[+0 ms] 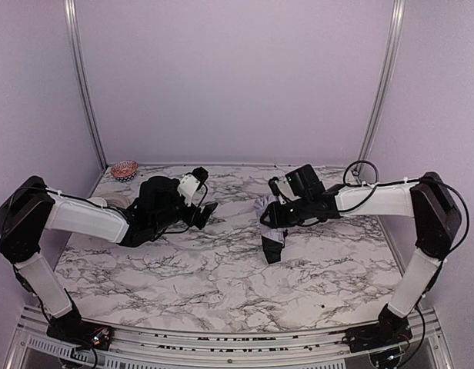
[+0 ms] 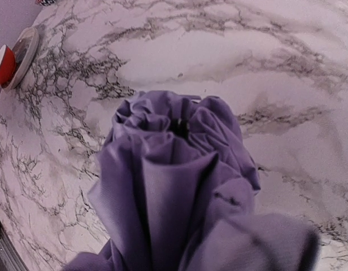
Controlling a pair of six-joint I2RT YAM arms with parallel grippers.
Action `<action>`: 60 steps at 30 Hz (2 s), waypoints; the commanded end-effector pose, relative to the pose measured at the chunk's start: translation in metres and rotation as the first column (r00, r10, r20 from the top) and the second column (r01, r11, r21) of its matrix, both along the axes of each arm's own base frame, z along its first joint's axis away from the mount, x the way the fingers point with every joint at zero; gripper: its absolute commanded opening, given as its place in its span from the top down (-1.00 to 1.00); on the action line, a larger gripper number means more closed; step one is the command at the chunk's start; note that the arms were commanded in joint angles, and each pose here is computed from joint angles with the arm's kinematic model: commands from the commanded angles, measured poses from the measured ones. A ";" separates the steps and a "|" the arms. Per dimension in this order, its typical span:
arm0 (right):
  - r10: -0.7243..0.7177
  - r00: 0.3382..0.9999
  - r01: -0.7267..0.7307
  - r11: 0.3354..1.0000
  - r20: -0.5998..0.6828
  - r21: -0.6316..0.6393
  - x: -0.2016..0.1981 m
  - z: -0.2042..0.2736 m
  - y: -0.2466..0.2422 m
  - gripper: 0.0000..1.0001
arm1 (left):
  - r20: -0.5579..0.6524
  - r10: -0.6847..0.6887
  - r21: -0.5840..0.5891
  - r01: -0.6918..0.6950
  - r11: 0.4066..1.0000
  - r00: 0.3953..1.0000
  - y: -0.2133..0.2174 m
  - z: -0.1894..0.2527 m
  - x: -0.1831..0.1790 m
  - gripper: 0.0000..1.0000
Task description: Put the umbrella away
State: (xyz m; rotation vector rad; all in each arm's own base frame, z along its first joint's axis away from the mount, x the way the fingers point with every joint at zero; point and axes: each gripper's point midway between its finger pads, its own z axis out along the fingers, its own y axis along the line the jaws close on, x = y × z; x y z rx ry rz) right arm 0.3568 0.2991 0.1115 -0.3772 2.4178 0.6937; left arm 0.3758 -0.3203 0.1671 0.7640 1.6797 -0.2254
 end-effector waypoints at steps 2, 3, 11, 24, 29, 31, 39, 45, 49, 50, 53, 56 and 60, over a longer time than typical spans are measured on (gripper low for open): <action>0.012 0.978 -0.005 0.999 -0.207 0.033 -0.020 -0.041 0.012 0.41 | -0.016 0.018 -0.013 -0.018 1.000 1.000 0.001 0.006 0.003 -0.98; -0.010 0.978 0.015 1.000 -0.207 0.022 -0.018 -0.047 0.009 0.38 | -0.016 0.021 -0.009 -0.021 1.000 1.000 0.002 0.005 0.003 -0.98; -0.064 0.976 0.071 0.997 -0.210 0.023 -0.013 -0.053 0.002 -0.42 | -0.011 0.035 0.039 -0.034 0.999 0.999 0.008 -0.002 0.002 -0.98; -0.037 0.999 0.038 0.999 0.034 -0.028 0.009 0.057 -0.023 -0.99 | -0.010 0.035 0.068 -0.034 0.997 0.999 0.009 -0.007 0.003 -0.98; -0.060 0.998 0.061 0.994 0.005 -0.094 0.005 0.034 -0.062 -0.77 | -0.027 0.030 0.076 -0.028 0.997 0.999 0.008 -0.013 0.003 -0.98; -0.039 0.998 0.035 0.994 -0.045 -0.099 -0.003 0.018 -0.063 -0.54 | -0.047 0.014 0.077 -0.010 0.997 0.999 0.004 -0.016 0.001 -0.98; 0.160 0.975 -0.162 0.987 -0.157 0.000 -0.035 -0.013 -0.031 -0.26 | -0.087 -0.040 0.099 0.049 0.994 0.995 -0.009 -0.027 -0.007 -0.98; 0.196 0.958 -0.195 0.980 -0.209 0.022 -0.045 -0.033 -0.022 -0.15 | -0.089 -0.057 0.123 0.068 0.990 0.994 -0.016 -0.028 -0.008 -0.98; 0.206 0.950 -0.210 0.978 -0.236 0.005 -0.055 -0.043 -0.021 -0.14 | -0.088 -0.067 0.140 0.079 0.987 0.994 -0.019 -0.029 -0.009 -0.98; 0.199 0.948 -0.207 0.978 -0.246 -0.003 -0.057 -0.047 -0.023 -0.13 | -0.089 -0.067 0.141 0.079 0.987 0.994 -0.019 -0.030 -0.009 -0.98; 0.182 0.945 -0.195 0.981 -0.272 -0.019 -0.063 -0.061 -0.028 0.07 | -0.094 -0.072 0.149 0.085 0.985 0.993 -0.022 -0.032 -0.009 -0.98; 0.162 0.950 -0.178 0.983 -0.266 -0.035 -0.062 -0.068 -0.032 0.24 | -0.094 -0.078 0.157 0.092 0.983 0.992 -0.025 -0.032 -0.009 -0.98; 0.149 0.955 -0.163 0.986 -0.255 -0.036 -0.057 -0.071 -0.031 0.36 | -0.091 -0.088 0.163 0.102 0.981 0.992 -0.027 -0.031 -0.011 -0.98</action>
